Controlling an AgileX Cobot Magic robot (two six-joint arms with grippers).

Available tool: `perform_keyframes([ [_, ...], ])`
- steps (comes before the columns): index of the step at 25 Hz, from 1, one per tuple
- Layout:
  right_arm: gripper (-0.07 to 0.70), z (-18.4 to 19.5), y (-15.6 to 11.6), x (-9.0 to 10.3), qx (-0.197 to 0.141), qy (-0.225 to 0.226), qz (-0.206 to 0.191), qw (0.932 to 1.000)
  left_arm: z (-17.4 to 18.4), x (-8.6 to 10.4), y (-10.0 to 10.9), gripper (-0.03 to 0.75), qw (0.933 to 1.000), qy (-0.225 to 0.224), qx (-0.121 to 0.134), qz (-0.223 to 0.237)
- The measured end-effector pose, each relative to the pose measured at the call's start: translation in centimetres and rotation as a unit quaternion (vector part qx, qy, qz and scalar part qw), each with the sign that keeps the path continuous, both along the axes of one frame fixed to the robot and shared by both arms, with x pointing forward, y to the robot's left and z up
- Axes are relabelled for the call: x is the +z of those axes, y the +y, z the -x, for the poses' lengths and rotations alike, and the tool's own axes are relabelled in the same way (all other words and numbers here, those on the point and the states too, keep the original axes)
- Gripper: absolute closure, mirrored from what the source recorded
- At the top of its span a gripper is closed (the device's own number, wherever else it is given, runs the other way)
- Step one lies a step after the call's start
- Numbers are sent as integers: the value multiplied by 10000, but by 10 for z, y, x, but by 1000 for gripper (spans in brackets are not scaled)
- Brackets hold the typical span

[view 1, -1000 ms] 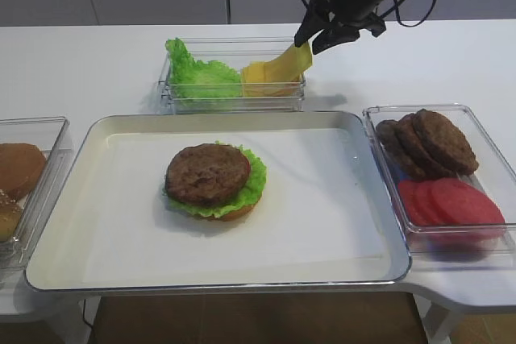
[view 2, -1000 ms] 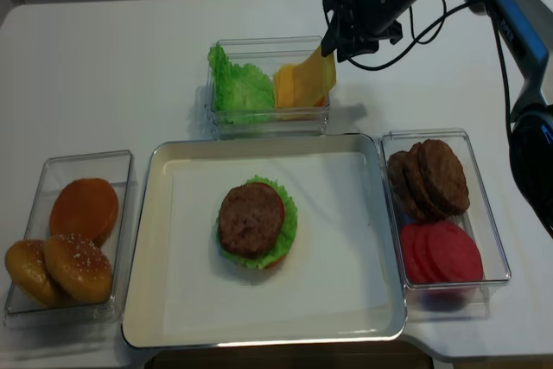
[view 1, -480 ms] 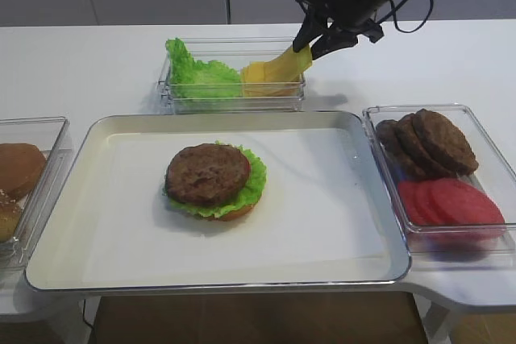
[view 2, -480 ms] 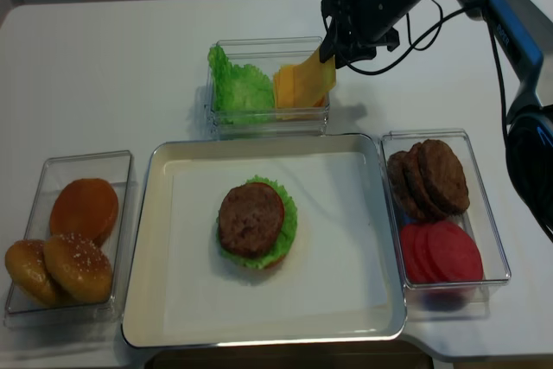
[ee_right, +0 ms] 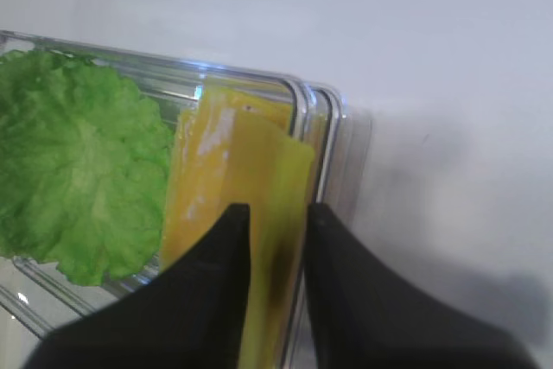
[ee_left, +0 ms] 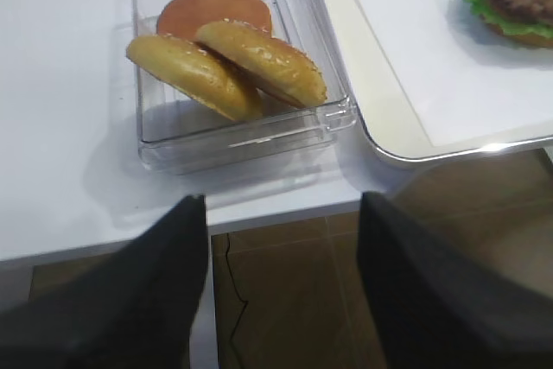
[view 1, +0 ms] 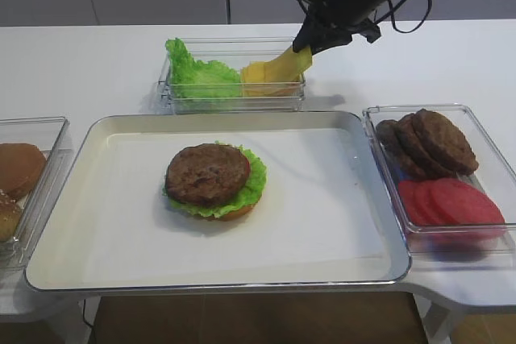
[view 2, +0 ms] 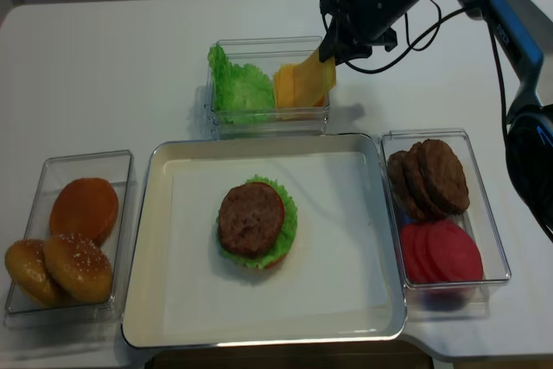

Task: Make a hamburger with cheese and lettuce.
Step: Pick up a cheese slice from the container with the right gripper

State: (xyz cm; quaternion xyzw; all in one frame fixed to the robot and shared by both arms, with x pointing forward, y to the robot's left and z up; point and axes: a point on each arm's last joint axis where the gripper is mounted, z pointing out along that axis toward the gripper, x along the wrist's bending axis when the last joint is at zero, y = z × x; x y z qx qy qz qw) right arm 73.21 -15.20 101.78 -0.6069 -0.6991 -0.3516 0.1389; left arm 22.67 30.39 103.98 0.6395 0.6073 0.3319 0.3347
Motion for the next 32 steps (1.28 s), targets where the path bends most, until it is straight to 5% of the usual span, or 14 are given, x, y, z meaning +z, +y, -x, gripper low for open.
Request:
perform_keyframes([
  [10,571,1,0,0,42,54,-20,10000,0,0,0,302,10000,0,0,0],
  [32,584,1,-1,12,57,-29,99,9999,0,0,0,302,10000,0,0,0],
])
